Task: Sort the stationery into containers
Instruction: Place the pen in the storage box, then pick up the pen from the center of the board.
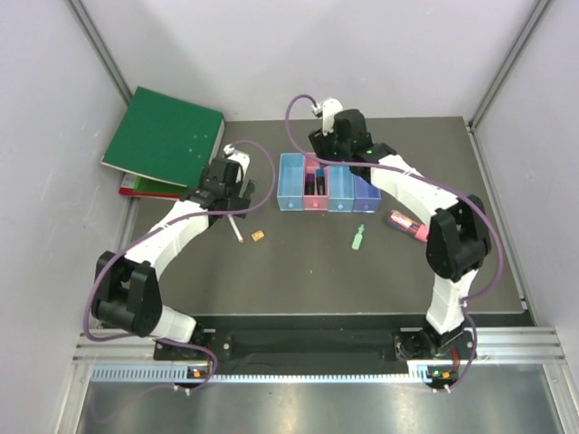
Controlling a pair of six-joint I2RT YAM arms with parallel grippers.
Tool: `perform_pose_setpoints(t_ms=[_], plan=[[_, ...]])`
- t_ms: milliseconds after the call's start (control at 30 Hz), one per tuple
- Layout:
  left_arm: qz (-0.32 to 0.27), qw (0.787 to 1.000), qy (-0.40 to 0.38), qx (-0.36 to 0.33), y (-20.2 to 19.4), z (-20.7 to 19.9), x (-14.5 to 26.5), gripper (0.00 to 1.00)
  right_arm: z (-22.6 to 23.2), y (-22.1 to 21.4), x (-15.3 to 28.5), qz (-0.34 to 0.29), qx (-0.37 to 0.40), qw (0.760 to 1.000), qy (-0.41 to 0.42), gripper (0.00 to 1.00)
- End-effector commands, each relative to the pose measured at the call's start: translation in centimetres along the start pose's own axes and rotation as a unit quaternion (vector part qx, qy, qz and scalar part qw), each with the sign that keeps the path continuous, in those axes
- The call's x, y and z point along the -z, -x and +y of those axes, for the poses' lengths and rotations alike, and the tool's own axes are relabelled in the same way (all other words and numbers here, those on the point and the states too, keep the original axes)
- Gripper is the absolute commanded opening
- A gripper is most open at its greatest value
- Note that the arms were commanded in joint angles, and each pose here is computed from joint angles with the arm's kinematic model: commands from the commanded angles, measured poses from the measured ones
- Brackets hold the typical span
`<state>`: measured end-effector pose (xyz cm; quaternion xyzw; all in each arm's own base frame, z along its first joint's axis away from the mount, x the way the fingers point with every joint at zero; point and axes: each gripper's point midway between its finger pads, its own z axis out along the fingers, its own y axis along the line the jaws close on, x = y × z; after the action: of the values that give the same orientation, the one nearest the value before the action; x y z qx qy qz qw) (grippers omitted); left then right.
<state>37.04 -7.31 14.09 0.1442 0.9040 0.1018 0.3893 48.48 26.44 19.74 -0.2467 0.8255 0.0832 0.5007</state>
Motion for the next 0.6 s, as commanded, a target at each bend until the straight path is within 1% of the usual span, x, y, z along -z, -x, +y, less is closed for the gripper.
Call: perform_pose_setpoints(t_ms=[0,67,100,233,300,367,400,433,567], plan=[[0.039,0.998,0.025,0.037,-2.9,0.7,-1.4,0.99,-1.2,3.5,4.6,-0.027,0.104,0.994,-0.016,0.63],[0.068,0.997,0.022,0.038,-4.3,0.3,-2.4,0.99,-1.8,3.2,6.0,-0.022,0.125,0.992,-0.026,0.64],[0.076,0.995,0.024,0.061,-4.8,0.1,-2.9,0.99,-2.1,3.1,6.5,-0.021,0.138,0.99,-0.032,0.64],[0.122,0.989,0.002,0.085,-6.6,-1.9,-5.1,0.99,-2.8,2.8,8.4,-0.021,0.146,0.988,-0.045,0.65],[0.127,0.987,-0.009,0.1,-6.2,-2.6,-5.9,0.99,-3.0,2.4,9.0,-0.015,0.146,0.988,-0.048,0.65],[0.143,0.984,-0.009,0.102,-6.6,-3.2,-7.0,0.99,-3.1,2.0,9.4,-0.009,0.145,0.988,-0.049,0.66],[0.14,0.984,-0.009,0.108,-6.0,-3.2,-7.3,0.99,-3.3,1.9,9.6,-0.006,0.145,0.988,-0.052,0.66],[0.15,0.983,-0.008,0.11,-6.4,-3.5,-7.9,0.99,-3.3,1.8,9.7,-0.003,0.147,0.988,-0.052,0.66],[0.159,0.979,-0.018,0.125,-6.3,-4.1,-8.8,0.93,-3.6,2.0,10.2,-0.001,0.144,0.988,-0.059,0.66]])
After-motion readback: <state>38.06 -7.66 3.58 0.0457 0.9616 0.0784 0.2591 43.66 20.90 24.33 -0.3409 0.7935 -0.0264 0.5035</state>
